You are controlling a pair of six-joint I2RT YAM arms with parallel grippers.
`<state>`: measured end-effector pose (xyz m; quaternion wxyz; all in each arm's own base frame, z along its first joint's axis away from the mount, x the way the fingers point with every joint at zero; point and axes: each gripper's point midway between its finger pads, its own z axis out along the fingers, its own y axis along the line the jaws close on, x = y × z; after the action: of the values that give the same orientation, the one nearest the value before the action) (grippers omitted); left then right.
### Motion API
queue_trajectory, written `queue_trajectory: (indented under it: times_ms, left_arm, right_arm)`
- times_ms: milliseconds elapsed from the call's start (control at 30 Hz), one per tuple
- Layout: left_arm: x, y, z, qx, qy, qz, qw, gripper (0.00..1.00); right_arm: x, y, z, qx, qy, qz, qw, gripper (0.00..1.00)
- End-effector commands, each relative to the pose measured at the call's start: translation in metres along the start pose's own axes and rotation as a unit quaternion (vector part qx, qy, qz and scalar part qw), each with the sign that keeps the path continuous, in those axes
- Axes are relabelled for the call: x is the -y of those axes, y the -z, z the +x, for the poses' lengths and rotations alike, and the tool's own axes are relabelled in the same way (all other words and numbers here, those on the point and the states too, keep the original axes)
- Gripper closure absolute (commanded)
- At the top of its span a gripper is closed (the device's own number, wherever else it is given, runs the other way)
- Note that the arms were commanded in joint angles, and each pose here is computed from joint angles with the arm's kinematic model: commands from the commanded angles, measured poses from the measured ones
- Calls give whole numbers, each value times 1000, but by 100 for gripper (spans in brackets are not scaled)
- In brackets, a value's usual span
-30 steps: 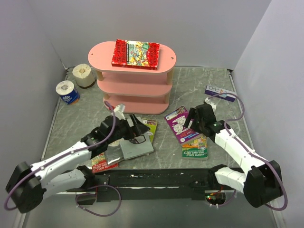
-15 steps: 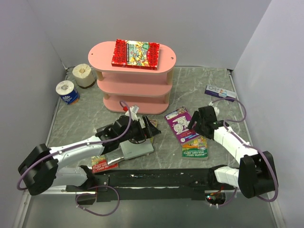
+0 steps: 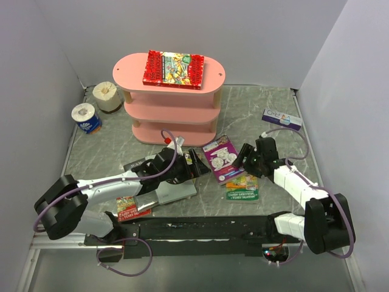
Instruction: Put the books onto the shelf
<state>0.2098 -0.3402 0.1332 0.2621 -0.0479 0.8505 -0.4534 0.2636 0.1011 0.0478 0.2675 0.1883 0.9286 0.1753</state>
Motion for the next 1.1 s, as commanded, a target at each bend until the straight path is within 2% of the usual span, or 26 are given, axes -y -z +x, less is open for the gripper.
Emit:
queue_trajectory:
  times_ms: [0,33,100,133,167,267,367,400,433,467,533,633,700,800,833,1067]
  left_arm:
    - [24,-1,-3,8,5,37,999,3]
    - [23,-2,-2,7,6,36,999,3]
    - [22,-2,-1,7,6,34,999,3]
    - [21,-2,0,7,6,32,999,3]
    - [20,-2,0,7,7,31,999,3]
    - [16,-2,2,7,9,26,1000,3]
    - [11,-3,4,6,8,20,1000,3]
    - [11,-4,5,5,9,19,1000,3]
    - [9,-5,5,3,10,17,1000,3]
    - [6,-5,7,2,11,15,1000,3]
    - [2,-8,8,1,12,8,1000,3]
    - [-7,-16,11,-4,9,-11,1000,3]
    - [-10,-21,10,-5,6,-21,1000,4]
    - [-23,-32,13,-11,4,-47,999,6]
    - [-32,-37,17,-18,2,-61,998,7]
    - [-51,-57,37,-54,8,-76,996,23]
  right_arm:
    - [-17,2,61,-113,-35,-87,989,22]
    - [-19,3,63,-117,-36,-96,988,25]
    - [-22,7,70,-127,-41,-113,985,36]
    - [-22,6,73,-129,-40,-120,984,43]
    - [-23,8,74,-130,-39,-126,983,55]
    - [-21,9,78,-128,-26,-129,983,68]
    - [-23,11,79,-128,-17,-142,981,71]
    - [-23,11,80,-128,-15,-145,981,67]
    - [-24,11,81,-130,-13,-151,980,59]
    - [-22,9,82,-132,-12,-146,980,38]
    - [-18,4,81,-131,-11,-134,982,22]
    - [-17,-4,81,-142,-8,-126,982,18]
    - [-21,-8,81,-148,-6,-136,980,20]
    - [-24,-12,87,-163,-9,-151,975,35]
    - [-24,-13,90,-168,-10,-153,974,45]
    - [-35,-6,89,-168,2,-186,968,67]
